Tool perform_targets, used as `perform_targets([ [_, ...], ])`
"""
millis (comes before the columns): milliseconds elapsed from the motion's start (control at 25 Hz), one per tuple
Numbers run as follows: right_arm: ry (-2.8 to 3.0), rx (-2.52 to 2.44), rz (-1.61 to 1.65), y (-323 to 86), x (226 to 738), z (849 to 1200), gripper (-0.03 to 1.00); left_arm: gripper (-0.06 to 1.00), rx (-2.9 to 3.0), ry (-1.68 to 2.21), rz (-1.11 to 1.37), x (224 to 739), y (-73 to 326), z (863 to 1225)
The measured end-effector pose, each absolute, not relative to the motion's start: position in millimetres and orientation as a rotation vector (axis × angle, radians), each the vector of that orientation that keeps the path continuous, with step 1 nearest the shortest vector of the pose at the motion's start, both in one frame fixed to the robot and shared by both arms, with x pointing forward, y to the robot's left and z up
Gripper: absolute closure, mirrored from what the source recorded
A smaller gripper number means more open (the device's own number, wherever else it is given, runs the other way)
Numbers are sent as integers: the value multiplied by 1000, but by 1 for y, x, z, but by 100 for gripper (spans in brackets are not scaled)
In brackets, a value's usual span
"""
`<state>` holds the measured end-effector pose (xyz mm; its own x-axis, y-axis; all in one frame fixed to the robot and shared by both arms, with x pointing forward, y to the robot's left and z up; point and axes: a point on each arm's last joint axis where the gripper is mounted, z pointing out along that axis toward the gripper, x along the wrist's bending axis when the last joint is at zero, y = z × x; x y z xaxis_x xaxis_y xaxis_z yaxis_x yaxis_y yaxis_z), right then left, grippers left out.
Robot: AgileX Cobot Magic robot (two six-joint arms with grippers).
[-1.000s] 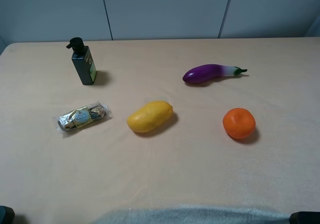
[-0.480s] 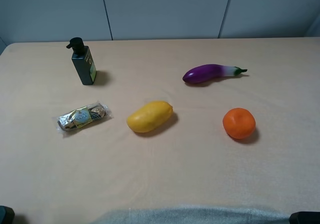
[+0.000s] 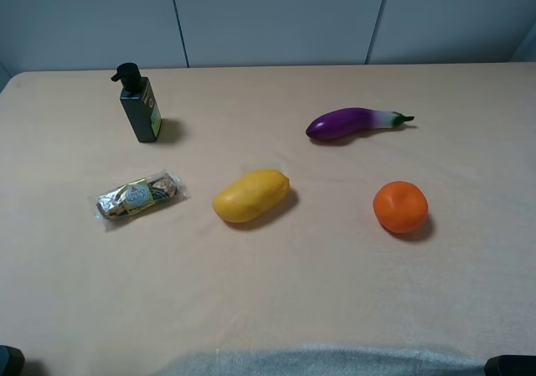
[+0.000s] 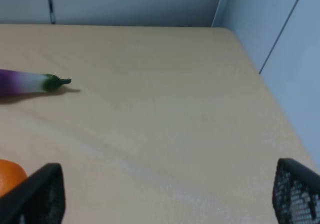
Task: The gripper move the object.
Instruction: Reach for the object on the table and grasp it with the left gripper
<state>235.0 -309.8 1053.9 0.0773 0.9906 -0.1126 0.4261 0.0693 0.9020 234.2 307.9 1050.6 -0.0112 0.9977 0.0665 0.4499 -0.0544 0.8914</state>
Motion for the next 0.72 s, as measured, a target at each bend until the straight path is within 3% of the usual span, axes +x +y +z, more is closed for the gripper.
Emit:
perform_targets([
  [720, 1483, 1491, 825, -310, 235, 1054, 34, 18, 1583, 1536, 1018, 234, 308, 1051],
])
